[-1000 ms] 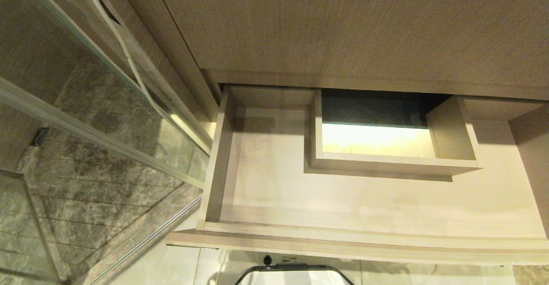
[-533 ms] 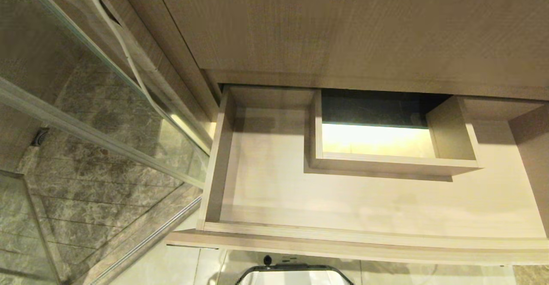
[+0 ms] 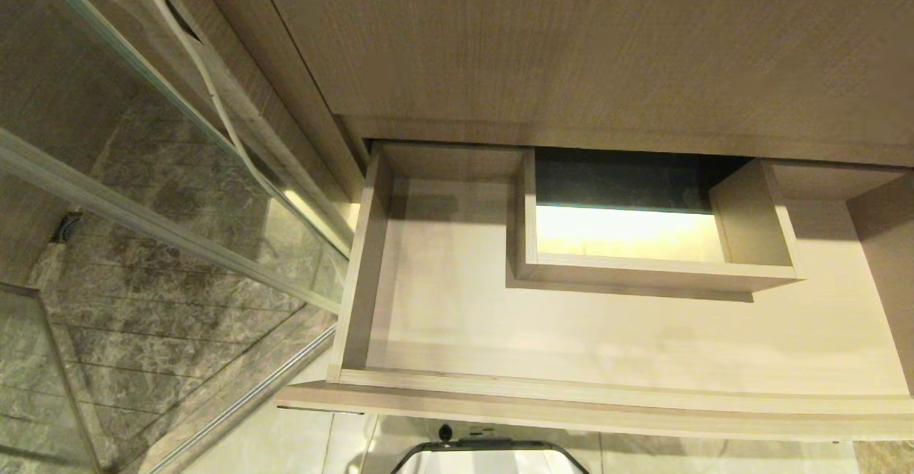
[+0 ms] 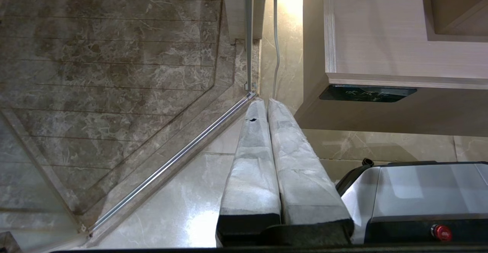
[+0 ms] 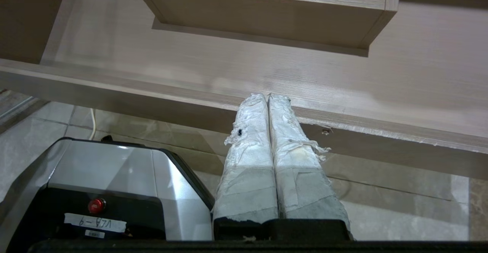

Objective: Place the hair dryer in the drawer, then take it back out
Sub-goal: Pick up the hairdryer

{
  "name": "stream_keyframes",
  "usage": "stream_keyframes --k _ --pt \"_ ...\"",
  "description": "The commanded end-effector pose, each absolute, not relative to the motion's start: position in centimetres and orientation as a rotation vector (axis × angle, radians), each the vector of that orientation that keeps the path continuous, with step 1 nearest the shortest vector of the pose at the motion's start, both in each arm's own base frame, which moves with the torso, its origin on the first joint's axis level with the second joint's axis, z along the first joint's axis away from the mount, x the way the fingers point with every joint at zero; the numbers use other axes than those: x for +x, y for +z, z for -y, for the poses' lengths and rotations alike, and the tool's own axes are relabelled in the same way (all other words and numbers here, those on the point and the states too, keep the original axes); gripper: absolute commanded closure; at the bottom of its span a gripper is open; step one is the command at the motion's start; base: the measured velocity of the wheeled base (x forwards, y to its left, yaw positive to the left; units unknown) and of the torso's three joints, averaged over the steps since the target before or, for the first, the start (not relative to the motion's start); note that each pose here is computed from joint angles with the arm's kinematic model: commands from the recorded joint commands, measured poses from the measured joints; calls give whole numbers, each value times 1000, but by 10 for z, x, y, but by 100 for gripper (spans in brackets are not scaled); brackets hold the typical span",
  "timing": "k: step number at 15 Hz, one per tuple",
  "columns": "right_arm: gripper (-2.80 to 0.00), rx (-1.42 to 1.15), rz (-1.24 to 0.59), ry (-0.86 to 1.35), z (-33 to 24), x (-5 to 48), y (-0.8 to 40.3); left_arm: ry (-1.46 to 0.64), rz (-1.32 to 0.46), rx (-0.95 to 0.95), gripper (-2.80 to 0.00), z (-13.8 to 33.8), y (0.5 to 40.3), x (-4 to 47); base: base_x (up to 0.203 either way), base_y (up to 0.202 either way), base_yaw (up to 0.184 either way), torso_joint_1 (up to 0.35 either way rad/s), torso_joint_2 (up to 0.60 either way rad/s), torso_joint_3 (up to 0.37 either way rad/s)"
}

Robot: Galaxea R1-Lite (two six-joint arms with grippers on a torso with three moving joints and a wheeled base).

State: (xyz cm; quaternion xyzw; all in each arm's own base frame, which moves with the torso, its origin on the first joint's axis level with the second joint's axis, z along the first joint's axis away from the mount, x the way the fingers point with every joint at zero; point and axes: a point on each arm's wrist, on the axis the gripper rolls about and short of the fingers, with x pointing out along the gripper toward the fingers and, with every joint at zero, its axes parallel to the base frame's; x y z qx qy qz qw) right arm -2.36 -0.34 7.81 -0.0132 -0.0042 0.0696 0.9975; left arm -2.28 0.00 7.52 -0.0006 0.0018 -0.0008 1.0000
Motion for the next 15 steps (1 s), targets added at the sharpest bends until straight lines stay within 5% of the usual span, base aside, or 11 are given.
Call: stream_keyframes --k 1,15 --pt "0 -31 38 145 4 -26 75 -2 -3 -2 0 0 75 -23 0 0 0 0 0 0" --pt "0 -53 29 150 4 -26 74 -2 -5 -2 0 0 75 -23 0 0 0 0 0 0"
